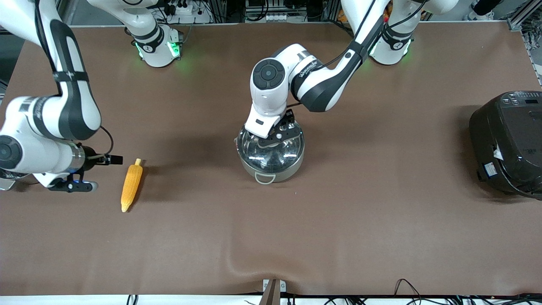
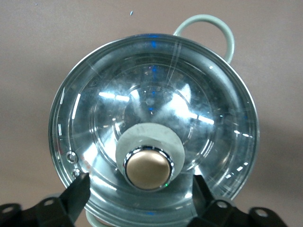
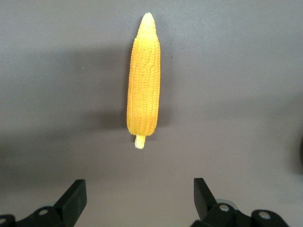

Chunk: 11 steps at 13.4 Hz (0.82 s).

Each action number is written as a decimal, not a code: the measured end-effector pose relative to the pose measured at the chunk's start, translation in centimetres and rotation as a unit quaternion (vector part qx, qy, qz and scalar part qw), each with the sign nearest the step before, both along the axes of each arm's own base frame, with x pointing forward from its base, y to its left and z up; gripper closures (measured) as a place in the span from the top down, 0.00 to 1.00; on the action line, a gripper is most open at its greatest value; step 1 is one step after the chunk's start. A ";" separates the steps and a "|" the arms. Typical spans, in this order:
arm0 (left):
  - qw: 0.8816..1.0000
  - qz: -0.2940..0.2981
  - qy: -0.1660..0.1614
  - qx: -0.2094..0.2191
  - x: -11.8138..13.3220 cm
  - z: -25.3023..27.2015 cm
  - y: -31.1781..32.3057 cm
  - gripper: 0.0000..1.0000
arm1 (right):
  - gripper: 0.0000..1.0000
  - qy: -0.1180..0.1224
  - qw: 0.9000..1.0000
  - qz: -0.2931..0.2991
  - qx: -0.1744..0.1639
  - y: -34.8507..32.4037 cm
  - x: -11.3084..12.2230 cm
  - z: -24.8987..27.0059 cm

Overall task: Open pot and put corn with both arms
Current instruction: 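Grasp the lid knob with the left gripper while the right gripper reaches the corn, then lift the lid with the left gripper while the right gripper grasps the corn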

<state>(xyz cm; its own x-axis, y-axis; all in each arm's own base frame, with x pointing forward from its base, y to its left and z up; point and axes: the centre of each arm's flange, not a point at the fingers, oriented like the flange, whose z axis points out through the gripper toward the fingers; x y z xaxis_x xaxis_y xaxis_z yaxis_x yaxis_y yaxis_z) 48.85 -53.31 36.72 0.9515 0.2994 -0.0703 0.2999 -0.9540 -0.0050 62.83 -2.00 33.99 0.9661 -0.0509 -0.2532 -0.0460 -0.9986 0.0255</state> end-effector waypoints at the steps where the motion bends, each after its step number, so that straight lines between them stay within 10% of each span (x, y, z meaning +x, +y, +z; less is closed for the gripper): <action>1: 1.000 0.001 -0.001 0.001 0.1 -0.2 0.1 0.85 | 1.00 0.000 1.000 -0.002 0.001 0.0 0.2 -1.1; 9: 1.000 -0.002 -0.007 0.006 0.6 -2.7 -0.3 0.75 | 1.00 -0.006 0.999 -0.028 0.017 -0.6 1.6 -11.5; 11: 1.000 -0.003 -0.011 0.003 0.6 -2.5 -0.4 0.55 | 1.00 -0.013 0.999 -0.030 0.015 -0.8 1.7 -13.0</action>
<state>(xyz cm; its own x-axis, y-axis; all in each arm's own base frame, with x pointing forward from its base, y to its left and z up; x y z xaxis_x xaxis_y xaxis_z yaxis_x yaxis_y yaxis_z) 49.44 -53.76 34.23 0.9545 0.2941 -0.0484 0.2943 -0.9557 -0.0039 64.57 -2.76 20.99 0.9679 -0.1010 -0.2302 -0.1053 -0.9944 -0.0063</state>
